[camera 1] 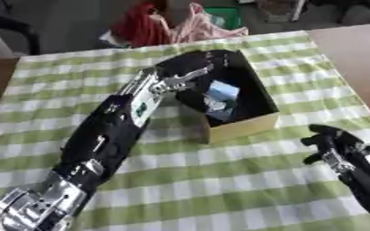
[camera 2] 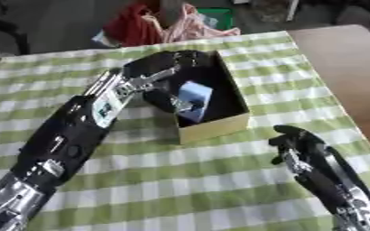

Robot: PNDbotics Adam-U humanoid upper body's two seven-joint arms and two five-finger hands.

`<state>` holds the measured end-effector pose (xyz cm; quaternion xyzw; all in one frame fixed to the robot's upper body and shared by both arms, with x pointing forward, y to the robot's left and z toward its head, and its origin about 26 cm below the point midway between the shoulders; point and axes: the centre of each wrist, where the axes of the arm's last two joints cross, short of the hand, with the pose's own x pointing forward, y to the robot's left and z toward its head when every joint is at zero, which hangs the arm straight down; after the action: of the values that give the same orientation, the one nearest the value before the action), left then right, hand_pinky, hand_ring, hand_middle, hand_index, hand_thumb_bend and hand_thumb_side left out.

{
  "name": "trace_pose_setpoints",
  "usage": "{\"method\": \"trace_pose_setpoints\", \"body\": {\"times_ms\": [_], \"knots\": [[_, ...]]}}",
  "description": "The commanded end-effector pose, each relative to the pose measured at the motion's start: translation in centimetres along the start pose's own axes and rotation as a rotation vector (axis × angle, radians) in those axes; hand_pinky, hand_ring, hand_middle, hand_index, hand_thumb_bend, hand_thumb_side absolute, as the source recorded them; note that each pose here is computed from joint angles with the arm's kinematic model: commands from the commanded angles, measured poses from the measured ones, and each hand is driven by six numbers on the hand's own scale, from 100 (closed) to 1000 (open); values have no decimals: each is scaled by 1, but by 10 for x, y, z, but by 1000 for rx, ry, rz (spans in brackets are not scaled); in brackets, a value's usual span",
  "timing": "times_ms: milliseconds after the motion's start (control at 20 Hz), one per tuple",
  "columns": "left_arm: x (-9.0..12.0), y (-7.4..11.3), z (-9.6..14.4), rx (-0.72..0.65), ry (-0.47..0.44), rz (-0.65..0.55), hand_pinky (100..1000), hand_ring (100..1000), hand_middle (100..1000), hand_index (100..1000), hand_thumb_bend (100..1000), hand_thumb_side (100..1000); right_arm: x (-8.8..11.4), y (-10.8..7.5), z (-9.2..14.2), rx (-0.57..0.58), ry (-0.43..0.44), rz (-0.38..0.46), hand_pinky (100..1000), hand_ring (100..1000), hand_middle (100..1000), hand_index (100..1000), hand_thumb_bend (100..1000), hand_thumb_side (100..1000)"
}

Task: Pick up objects on the table and place them in the box.

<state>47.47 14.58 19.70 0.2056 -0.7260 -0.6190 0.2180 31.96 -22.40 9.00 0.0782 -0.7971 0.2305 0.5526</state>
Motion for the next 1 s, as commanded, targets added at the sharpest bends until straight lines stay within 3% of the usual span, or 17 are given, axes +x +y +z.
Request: {"method": "trace_pose_setpoints", "body": {"times_ms": [50, 200, 250, 300, 450, 700, 850, 1000], "knots": [[-1, 18, 2, 32, -9, -21, 877, 848, 923, 947, 378, 662, 5, -4, -1, -5, -19, 7, 573, 797, 617, 835, 100, 534], [0, 26, 6, 78, -21, 5, 863, 833, 905, 937, 350, 611, 4, -5, 0, -10, -14, 9, 573, 797, 617, 835, 100, 537], [0, 31, 9, 102, -25, 15, 854, 823, 889, 928, 298, 607, 4, -6, 1, -12, -13, 11, 573, 797, 617, 835, 100, 540], [0, 36, 13, 124, -32, 31, 852, 821, 885, 926, 313, 554, 3, -6, 2, -16, -11, 12, 573, 797, 617, 835, 100, 534], [0, 54, 34, 203, -49, 105, 828, 785, 835, 908, 137, 378, 2, -10, 5, -33, -4, 18, 573, 797, 617, 834, 100, 533], [5, 79, 87, 305, -33, 285, 804, 741, 779, 888, 100, 201, 0, -14, 10, -57, 7, 27, 572, 797, 617, 834, 100, 533], [10, 86, 118, 367, -10, 407, 800, 723, 759, 882, 100, 301, -1, -15, 12, -69, 12, 30, 572, 797, 617, 834, 100, 533], [15, 84, 146, 434, 14, 524, 796, 717, 754, 880, 100, 322, -1, -17, 13, -77, 14, 34, 572, 797, 617, 834, 100, 533]]}}
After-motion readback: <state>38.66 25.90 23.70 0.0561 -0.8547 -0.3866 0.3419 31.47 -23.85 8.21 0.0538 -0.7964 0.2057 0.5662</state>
